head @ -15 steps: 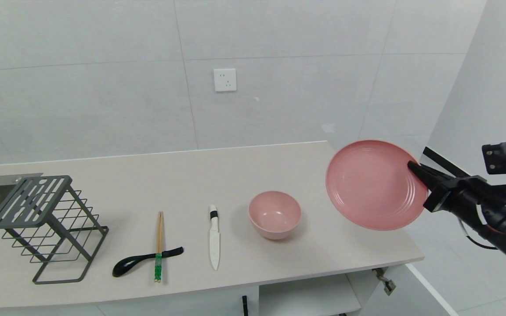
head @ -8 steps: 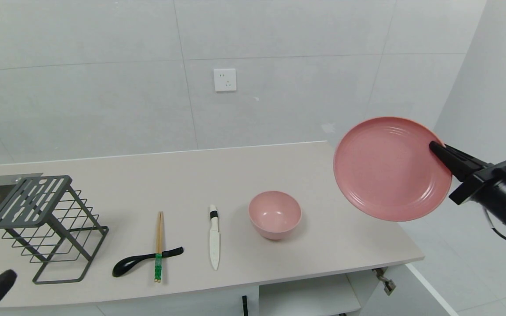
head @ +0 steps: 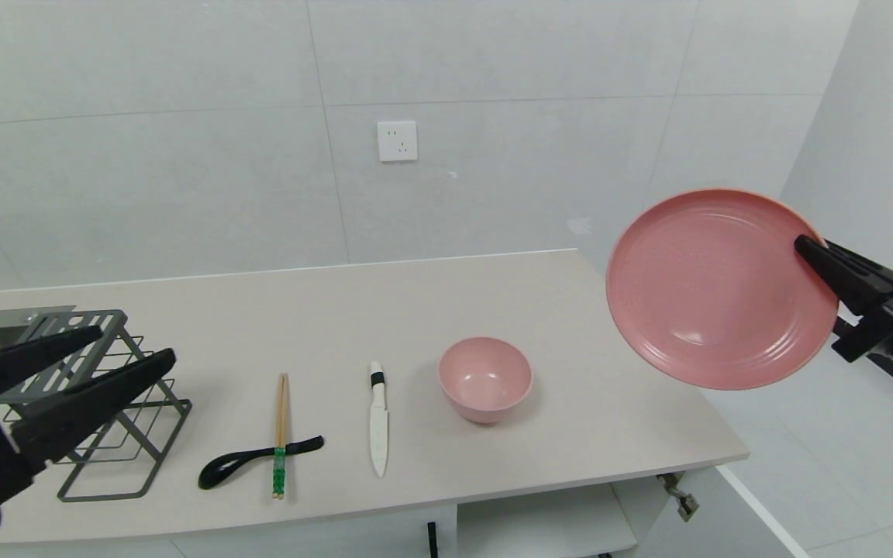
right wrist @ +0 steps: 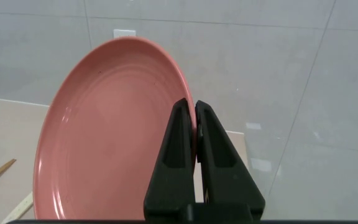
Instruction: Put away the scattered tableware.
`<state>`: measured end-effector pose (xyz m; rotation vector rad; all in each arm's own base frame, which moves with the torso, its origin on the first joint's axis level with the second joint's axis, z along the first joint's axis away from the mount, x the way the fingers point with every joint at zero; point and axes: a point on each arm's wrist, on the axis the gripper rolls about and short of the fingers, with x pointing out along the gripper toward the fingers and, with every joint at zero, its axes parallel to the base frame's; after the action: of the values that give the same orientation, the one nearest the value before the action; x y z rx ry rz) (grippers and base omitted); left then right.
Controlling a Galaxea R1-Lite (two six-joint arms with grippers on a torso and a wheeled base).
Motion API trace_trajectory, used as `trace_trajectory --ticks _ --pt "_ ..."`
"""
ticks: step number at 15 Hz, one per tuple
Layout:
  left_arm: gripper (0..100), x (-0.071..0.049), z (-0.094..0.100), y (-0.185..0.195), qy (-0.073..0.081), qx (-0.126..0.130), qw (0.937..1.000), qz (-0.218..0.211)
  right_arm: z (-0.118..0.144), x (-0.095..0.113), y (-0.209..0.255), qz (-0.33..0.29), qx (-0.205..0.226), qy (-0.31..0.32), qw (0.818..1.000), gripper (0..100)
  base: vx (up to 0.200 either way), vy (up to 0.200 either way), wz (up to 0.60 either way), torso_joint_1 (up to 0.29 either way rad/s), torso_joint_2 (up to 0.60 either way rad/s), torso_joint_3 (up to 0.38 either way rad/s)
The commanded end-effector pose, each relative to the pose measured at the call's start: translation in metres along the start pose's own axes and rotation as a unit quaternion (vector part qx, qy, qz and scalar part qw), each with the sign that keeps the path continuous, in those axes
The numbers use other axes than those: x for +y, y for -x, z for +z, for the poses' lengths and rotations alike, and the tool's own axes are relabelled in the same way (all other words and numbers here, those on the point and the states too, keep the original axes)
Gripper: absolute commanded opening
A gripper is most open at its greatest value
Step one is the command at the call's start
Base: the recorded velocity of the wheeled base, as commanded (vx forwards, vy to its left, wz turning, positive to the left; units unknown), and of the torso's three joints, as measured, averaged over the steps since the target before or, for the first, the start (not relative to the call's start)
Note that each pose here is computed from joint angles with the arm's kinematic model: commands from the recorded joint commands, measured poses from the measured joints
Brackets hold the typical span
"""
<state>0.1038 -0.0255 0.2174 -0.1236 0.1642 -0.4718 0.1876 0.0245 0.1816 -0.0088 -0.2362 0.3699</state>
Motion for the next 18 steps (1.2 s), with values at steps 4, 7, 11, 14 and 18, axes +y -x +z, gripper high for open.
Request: trace_trajectory --ticks 4,7,11,14,18 --pt "100 -0.009 -0.004 -0.072 0.071 0.096 0.9906 -0.067 0.013 0.006 0.016 0.003 0.021 0.015 1.000 0 0.000 0.000 0.00 0.000 0.00 0.000" --pt "100 -0.005 -0.010 -0.105 0.086 0.136 0.9852 -0.061 0.000 0.004 0.010 0.004 0.050 0.005 0.999 0 0.000 0.000 0.00 0.000 0.00 0.000" --pt "100 -0.014 -0.024 -0.140 0.087 0.182 0.9763 -0.077 -0.004 0.002 0.009 0.008 0.058 0.003 0.998 0 0.000 0.000 0.00 0.000 0.00 0.000" --pt "100 -0.024 -0.044 -0.182 0.071 0.169 0.9810 -0.064 -0.003 0.002 0.010 0.009 0.057 0.003 0.998 0 0.000 0.000 0.00 0.000 0.00 0.000" --pt "100 -0.024 -0.059 -0.207 0.072 0.166 0.9815 -0.063 -0.003 0.002 0.009 0.008 0.057 0.003 0.998 0 0.000 0.000 0.00 0.000 0.00 0.000"
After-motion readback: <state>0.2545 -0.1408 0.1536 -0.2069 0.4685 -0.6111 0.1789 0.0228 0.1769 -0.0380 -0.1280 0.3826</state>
